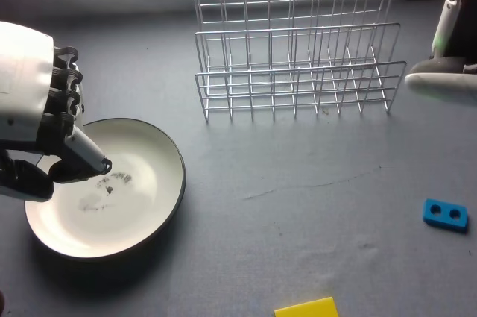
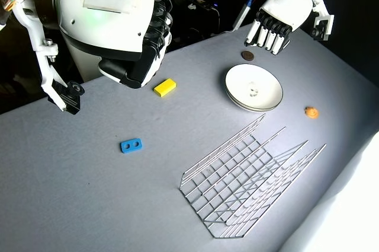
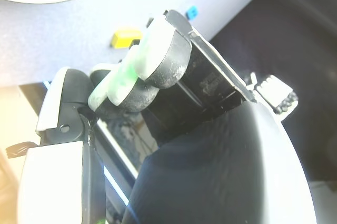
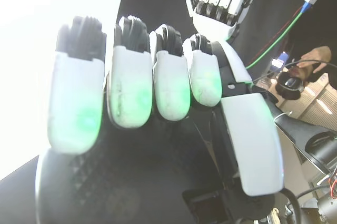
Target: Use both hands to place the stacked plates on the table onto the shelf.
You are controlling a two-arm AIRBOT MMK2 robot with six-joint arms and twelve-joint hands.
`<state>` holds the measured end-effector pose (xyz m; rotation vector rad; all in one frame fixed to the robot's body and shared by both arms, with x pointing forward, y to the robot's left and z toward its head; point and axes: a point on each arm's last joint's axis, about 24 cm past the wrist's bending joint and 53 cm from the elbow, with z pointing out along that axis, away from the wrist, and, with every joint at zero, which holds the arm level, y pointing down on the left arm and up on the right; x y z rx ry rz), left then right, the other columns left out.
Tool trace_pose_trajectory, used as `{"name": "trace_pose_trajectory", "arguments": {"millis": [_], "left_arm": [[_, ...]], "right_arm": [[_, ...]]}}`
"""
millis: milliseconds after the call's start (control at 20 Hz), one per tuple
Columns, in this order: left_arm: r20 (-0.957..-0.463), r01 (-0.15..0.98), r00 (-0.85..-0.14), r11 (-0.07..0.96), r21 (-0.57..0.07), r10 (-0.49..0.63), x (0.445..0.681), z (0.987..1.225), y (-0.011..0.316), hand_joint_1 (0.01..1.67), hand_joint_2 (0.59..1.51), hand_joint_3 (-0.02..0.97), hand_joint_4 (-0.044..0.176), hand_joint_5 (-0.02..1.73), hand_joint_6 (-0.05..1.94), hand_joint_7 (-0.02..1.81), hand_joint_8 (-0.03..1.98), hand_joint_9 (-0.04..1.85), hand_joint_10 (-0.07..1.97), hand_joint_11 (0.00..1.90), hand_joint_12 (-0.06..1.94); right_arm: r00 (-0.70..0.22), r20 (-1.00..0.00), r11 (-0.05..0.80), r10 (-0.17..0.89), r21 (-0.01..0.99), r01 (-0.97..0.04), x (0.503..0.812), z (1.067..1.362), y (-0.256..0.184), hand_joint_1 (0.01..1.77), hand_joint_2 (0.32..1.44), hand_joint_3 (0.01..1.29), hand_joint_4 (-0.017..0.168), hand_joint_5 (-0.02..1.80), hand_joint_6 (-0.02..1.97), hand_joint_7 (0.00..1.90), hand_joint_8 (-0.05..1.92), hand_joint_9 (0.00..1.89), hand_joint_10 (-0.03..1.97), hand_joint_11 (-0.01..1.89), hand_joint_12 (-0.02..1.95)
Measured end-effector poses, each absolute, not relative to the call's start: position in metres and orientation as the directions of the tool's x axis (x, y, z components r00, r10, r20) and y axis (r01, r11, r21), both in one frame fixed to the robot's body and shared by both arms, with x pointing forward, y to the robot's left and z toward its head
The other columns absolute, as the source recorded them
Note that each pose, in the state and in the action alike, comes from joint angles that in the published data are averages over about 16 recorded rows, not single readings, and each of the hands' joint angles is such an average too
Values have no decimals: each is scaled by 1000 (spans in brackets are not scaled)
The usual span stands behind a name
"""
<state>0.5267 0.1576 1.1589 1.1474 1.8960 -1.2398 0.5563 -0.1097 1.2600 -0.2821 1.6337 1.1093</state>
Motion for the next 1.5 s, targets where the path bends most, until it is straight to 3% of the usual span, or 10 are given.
{"name": "trace_pose_trajectory", "arguments": {"millis": [300,400,550,700,1100,1500], "left_arm": [[-818,898,-440,171,-406,370,521,1155,161,199,1137,36,0,149,268,273,386,295,408,301,419],[-814,898,-439,172,-404,381,522,1151,163,175,1136,32,1,132,232,240,335,259,356,264,363],[-801,898,-439,177,-403,407,526,1141,172,48,1137,16,2,26,36,62,79,73,88,81,86],[-780,894,-448,194,-404,437,531,1126,183,17,1140,5,2,13,-7,12,-4,13,5,13,-7],[-698,868,-497,286,-407,516,545,1070,226,16,1136,5,2,19,-15,20,-13,21,5,13,-12],[-631,836,-549,379,-397,548,554,1030,264,16,1142,5,1,20,-15,19,-14,22,5,13,-13]], "right_arm": [[-380,-861,532,339,508,-677,555,1260,-109,303,1238,40,17,469,539,521,510,533,527,618,484],[-374,-866,528,333,500,-686,553,1261,-107,378,1217,37,14,410,472,457,446,467,460,539,421],[-369,-873,518,320,487,-703,550,1262,-105,507,1167,26,-3,178,189,205,166,210,174,261,148],[-370,-877,508,306,479,-716,546,1261,-102,697,1123,17,0,32,27,38,12,37,13,56,39],[-400,-881,484,254,474,-736,537,1253,-96,1132,1055,18,-3,11,21,22,12,23,6,18,152],[-445,-873,465,201,485,-741,530,1242,-92,1155,1073,18,-3,11,21,21,13,21,6,20,135]]}}
